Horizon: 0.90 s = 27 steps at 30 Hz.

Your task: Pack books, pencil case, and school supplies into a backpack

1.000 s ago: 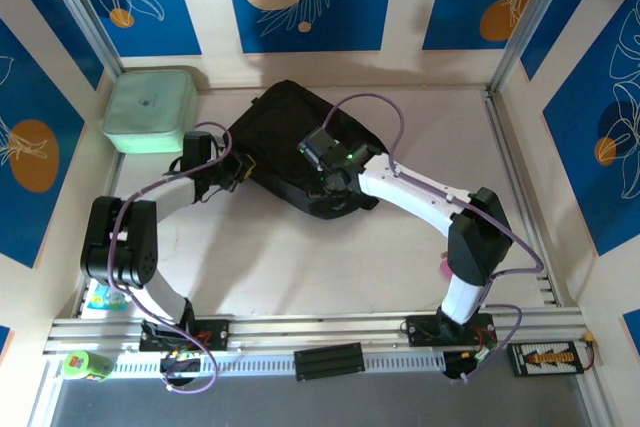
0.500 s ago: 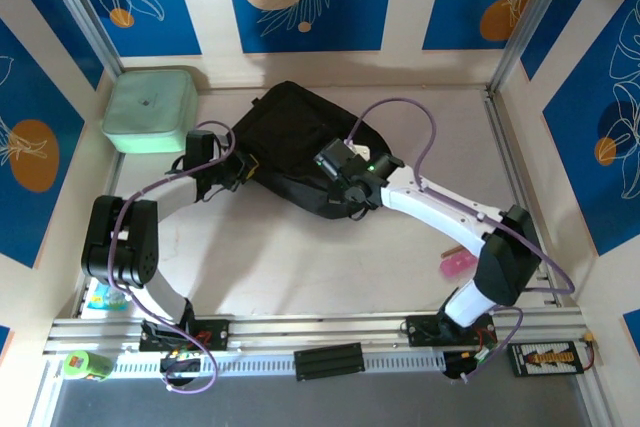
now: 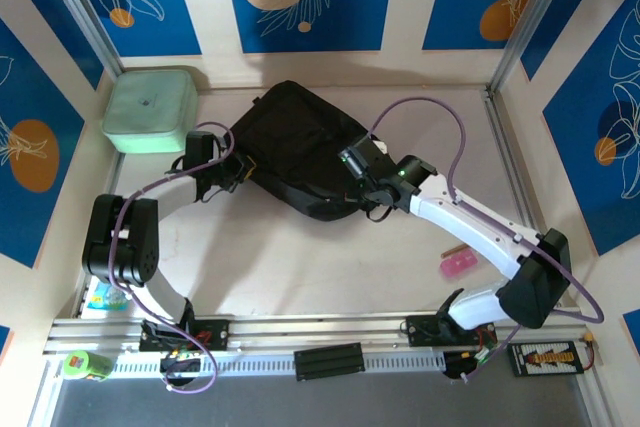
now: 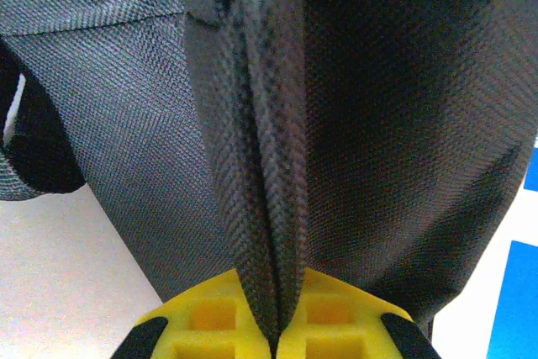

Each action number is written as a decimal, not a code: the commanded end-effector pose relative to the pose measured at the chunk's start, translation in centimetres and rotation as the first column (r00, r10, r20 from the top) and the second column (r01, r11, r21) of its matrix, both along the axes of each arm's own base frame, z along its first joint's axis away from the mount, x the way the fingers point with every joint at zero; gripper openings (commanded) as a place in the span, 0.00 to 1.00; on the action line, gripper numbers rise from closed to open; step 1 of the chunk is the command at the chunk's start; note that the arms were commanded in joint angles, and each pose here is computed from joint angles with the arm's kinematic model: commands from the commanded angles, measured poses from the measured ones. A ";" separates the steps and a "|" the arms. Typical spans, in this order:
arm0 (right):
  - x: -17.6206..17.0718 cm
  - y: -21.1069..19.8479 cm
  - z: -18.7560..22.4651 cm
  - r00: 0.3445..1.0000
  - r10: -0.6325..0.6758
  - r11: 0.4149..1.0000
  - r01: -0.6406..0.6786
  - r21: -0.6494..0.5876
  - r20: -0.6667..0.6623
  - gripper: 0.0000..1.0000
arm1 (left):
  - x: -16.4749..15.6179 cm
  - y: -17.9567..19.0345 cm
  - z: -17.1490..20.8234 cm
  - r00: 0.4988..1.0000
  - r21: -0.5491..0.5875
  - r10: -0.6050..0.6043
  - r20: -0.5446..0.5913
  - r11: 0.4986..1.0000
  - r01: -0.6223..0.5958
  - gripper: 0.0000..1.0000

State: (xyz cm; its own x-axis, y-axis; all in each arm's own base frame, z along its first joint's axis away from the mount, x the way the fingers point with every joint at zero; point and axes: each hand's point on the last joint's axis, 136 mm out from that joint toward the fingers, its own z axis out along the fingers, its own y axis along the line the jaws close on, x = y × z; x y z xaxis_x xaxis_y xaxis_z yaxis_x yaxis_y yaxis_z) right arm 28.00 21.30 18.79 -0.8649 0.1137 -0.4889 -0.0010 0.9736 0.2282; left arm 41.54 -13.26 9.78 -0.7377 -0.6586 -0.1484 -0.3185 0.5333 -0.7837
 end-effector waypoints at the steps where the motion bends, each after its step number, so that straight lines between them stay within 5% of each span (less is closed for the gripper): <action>1: -0.7 3.6 -1.2 0.981 0.163 0.971 -0.140 0.195 -0.104 0.30 | 1.3 0.6 0.8 0.999 0.011 0.012 0.039 1.000 -0.012 0.00; 2: -0.9 3.3 -2.1 0.981 0.132 0.976 -0.102 0.194 -0.143 0.41 | 1.2 0.5 0.8 0.999 0.010 0.009 0.038 1.000 -0.009 0.00; 5: -1.2 2.6 -3.4 0.978 0.086 0.982 -0.051 0.183 -0.188 0.56 | 0.8 0.6 1.1 0.999 0.018 -0.001 0.041 1.000 0.000 0.00; 15: -1.8 3.0 -6.2 0.950 0.082 0.970 -0.008 0.242 -0.300 0.60 | 0.6 0.5 1.2 0.999 0.014 -0.009 0.036 1.000 0.009 0.07; 23: 1.5 3.9 -6.6 0.955 0.075 0.899 0.059 0.434 -0.287 0.61 | -1.9 0.1 2.1 0.998 0.010 -0.044 0.048 0.999 0.043 0.49; 27: 2.0 5.0 -6.4 0.955 0.124 0.867 0.027 0.498 -0.268 0.60 | -4.5 -0.9 3.2 0.996 -0.006 -0.067 0.062 0.998 0.067 0.62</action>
State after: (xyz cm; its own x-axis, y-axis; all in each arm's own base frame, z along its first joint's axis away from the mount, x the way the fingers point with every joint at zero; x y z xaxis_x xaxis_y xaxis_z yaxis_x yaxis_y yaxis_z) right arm 29.59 24.09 11.33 -0.9587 0.2560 -0.1242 0.1405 0.8054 0.5759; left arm 38.90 -13.34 12.08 -0.7499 -0.6340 -0.1892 -0.2621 0.5472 -0.7949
